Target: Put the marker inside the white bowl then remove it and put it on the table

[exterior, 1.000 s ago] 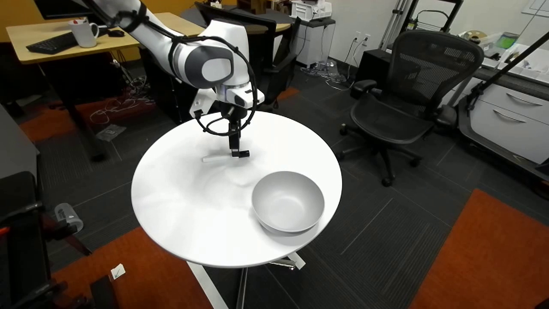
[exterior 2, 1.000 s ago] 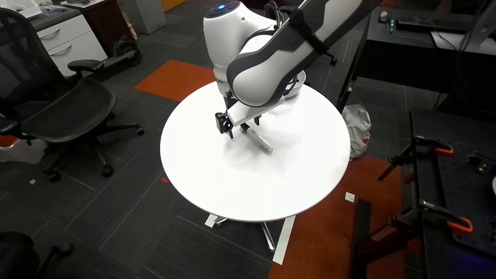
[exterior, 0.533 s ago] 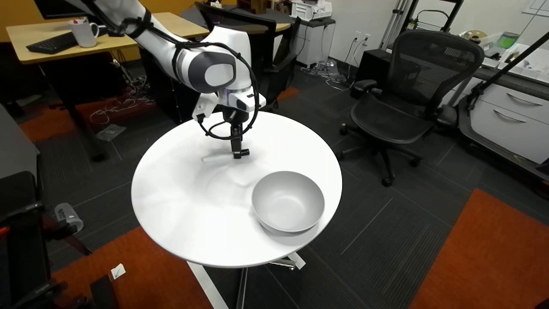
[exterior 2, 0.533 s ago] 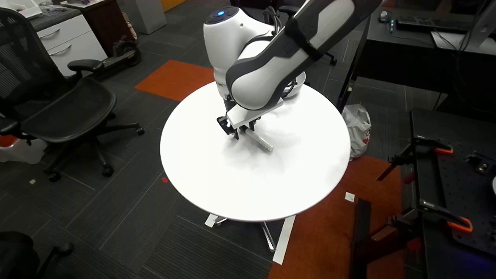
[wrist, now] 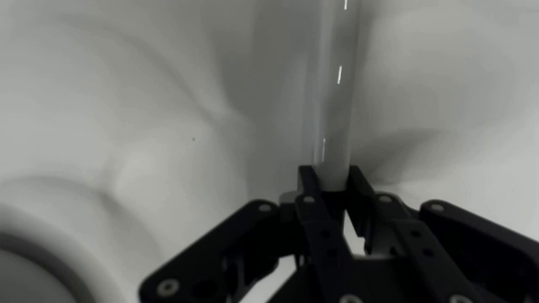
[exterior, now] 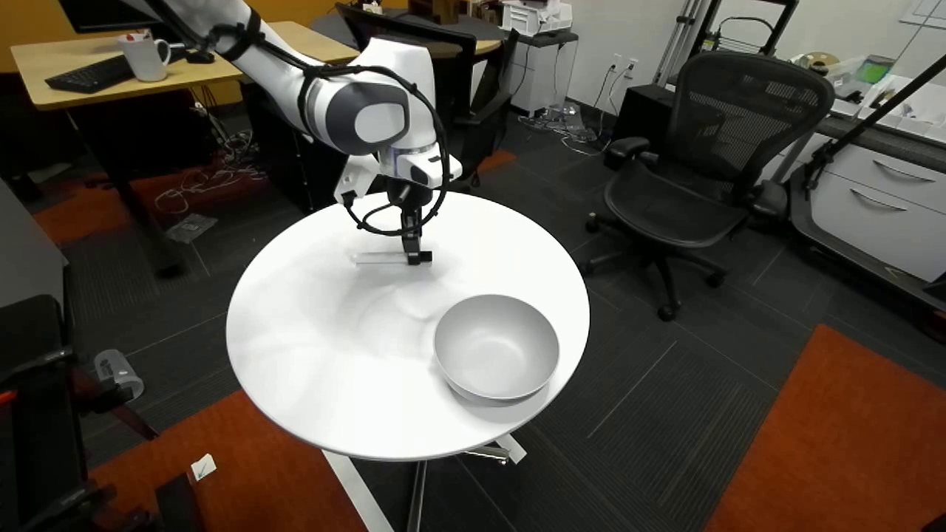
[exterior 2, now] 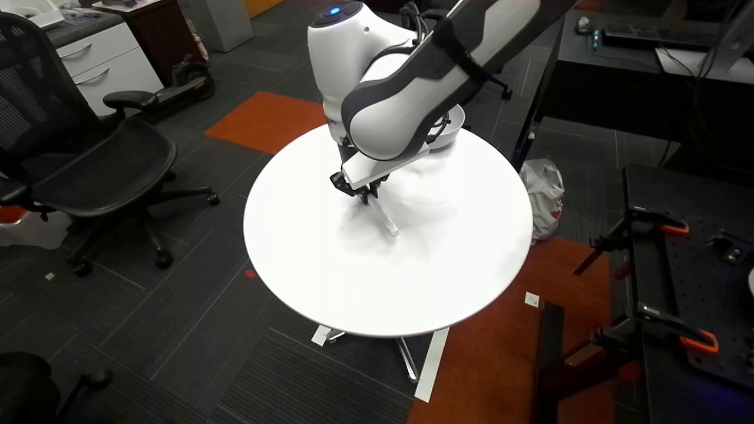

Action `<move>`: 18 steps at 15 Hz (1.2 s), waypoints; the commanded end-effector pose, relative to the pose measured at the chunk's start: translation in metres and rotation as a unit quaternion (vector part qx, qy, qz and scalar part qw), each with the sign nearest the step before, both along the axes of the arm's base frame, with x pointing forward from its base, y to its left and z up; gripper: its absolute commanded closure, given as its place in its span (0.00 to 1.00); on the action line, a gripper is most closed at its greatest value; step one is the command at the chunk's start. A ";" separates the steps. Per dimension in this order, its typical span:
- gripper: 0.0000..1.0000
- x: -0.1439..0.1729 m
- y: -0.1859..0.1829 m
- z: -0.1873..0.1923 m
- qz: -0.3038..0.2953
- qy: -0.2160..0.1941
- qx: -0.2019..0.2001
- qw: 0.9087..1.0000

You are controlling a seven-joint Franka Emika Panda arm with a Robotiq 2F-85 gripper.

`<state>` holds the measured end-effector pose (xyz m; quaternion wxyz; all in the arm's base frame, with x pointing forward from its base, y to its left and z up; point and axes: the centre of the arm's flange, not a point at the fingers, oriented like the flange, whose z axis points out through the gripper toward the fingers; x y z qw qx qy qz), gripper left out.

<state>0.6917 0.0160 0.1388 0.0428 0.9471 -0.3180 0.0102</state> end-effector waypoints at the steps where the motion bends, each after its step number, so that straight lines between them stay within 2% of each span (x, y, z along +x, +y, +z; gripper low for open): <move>1: 0.95 -0.015 -0.018 0.051 -0.035 -0.025 -0.011 0.999; 5: 0.95 -0.028 -0.075 0.101 -0.096 -0.050 -0.032 0.994; 7: 0.95 -0.029 -0.107 0.115 -0.139 -0.053 -0.049 0.988; 12: 0.95 -0.026 -0.178 0.122 -0.245 -0.062 -0.054 0.966; 18: 0.95 -0.027 -0.222 0.117 -0.327 -0.056 -0.053 0.942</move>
